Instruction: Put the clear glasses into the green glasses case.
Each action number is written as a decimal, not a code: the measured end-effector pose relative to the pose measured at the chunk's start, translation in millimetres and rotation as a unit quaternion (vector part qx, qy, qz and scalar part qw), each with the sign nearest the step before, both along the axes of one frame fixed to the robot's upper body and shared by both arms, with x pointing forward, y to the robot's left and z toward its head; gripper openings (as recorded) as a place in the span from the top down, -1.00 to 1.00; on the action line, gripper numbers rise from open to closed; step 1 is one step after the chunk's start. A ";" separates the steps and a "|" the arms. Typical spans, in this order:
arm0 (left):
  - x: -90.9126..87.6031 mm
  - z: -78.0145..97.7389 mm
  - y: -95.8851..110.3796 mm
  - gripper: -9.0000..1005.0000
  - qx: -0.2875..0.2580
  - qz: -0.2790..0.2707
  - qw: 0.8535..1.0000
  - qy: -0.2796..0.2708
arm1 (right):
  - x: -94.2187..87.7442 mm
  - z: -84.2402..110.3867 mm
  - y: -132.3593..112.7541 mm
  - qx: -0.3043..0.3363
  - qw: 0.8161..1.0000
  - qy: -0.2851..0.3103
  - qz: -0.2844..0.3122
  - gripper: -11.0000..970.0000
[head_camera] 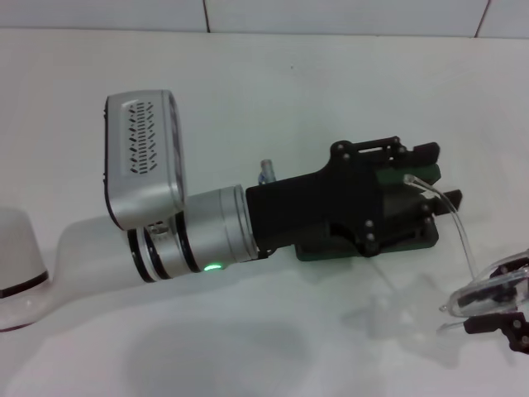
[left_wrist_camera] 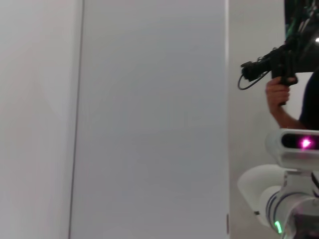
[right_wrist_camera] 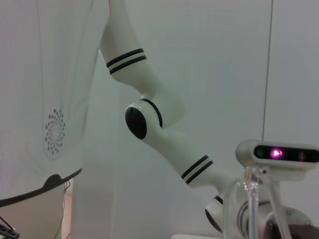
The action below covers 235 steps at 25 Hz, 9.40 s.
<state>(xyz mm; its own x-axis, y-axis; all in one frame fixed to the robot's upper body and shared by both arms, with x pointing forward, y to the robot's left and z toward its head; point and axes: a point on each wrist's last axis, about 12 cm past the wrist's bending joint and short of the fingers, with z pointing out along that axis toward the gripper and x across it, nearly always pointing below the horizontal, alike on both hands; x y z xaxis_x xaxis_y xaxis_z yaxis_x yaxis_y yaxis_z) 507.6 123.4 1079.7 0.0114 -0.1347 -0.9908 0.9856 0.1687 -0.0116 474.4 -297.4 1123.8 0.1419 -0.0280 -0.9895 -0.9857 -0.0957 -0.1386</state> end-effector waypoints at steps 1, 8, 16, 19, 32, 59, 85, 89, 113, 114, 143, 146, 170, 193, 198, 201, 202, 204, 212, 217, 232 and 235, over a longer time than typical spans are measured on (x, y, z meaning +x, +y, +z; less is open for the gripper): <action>-0.4 1.0 -1.4 -0.04 -0.001 -0.004 1.000 -0.002 | 0.3 -0.3 0.1 -0.001 1.000 0.000 -0.002 0.74; -5.7 3.1 -8.5 -0.05 -0.001 -0.026 1.000 -0.009 | 3.4 -0.9 0.3 -0.006 1.000 -0.001 -0.010 0.74; -8.1 4.5 -11.1 -0.04 -0.004 -0.034 0.999 -0.012 | 7.1 0.1 0.8 -0.011 1.000 -0.004 -0.012 0.74; -9.4 4.7 -11.8 -0.04 -0.005 -0.036 0.999 -0.012 | 7.4 -0.4 0.4 -0.014 1.000 -0.003 -0.014 0.74; -14.7 5.1 -11.9 -0.04 -0.011 -0.052 0.999 -0.013 | 8.7 -2.4 2.2 -0.020 1.000 0.008 -0.019 0.74; -15.2 4.7 -11.8 -0.04 -0.010 -0.053 0.998 -0.013 | 10.7 -1.9 1.6 -0.023 0.999 0.006 -0.024 0.74; -3.3 -21.2 94.2 -0.04 -0.098 0.246 0.963 0.055 | 94.5 69.1 49.7 -0.263 0.954 0.101 -0.097 0.73; -5.8 -23.2 103.0 -0.04 -0.101 0.255 0.960 0.060 | 112.9 87.6 85.6 -0.361 0.922 0.111 -0.083 0.73; -8.1 -25.1 106.0 -0.04 -0.099 0.253 0.960 0.068 | 117.8 71.2 170.9 -0.598 0.796 0.007 -0.097 0.73; -8.1 -25.1 106.1 -0.04 -0.099 0.253 0.960 0.068 | 117.3 68.1 172.6 -0.604 0.791 0.002 -0.101 0.73; -8.8 -27.2 103.5 -0.05 -0.097 0.254 0.960 0.070 | 107.1 50.3 200.4 -0.617 0.779 -0.043 -0.101 0.73; -7.9 -27.0 102.6 -0.05 -0.096 0.253 0.960 0.070 | 106.8 49.7 200.9 -0.619 0.778 -0.045 -0.101 0.72; -6.3 -28.8 102.0 -0.04 -0.092 0.256 0.959 0.076 | 100.0 71.2 195.8 -0.571 0.808 -0.075 -0.128 0.32; -2.8 -26.8 107.4 -0.04 -0.087 0.257 0.960 0.073 | 82.9 74.1 143.7 -0.458 0.868 -0.058 -0.182 0.28; 0.3 -24.6 107.0 -0.04 -0.088 0.256 0.960 0.070 | 76.2 70.3 146.3 -0.472 0.869 -0.043 -0.145 0.28; 2.2 -23.5 105.4 -0.04 -0.088 0.253 0.961 0.069 | 78.8 60.8 151.4 -0.487 0.863 -0.033 -0.129 0.28; 2.6 -23.2 104.8 -0.04 -0.089 0.253 0.961 0.068 | 80.9 57.4 152.6 -0.491 0.861 -0.029 -0.127 0.28; 3.2 -22.8 104.0 -0.04 -0.089 0.252 0.961 0.068 | 85.3 52.8 154.3 -0.494 0.860 -0.022 -0.128 0.28; 3.5 -23.8 104.3 -0.04 -0.089 0.257 0.960 0.070 | 91.1 37.0 163.6 -0.494 0.858 -0.031 -0.137 0.28; 4.0 -23.5 104.6 -0.04 -0.091 0.259 0.959 0.070 | 85.1 42.7 161.9 -0.485 0.865 -0.025 -0.122 0.28; 12.8 -27.3 104.6 -0.04 -0.078 0.244 0.958 0.127 | 58.8 32.4 50.1 -0.193 0.961 0.020 -0.196 0.28; 22.5 -27.9 95.7 -0.04 -0.055 0.233 0.960 0.145 | 56.2 15.3 21.7 -0.112 0.964 0.036 -0.240 0.28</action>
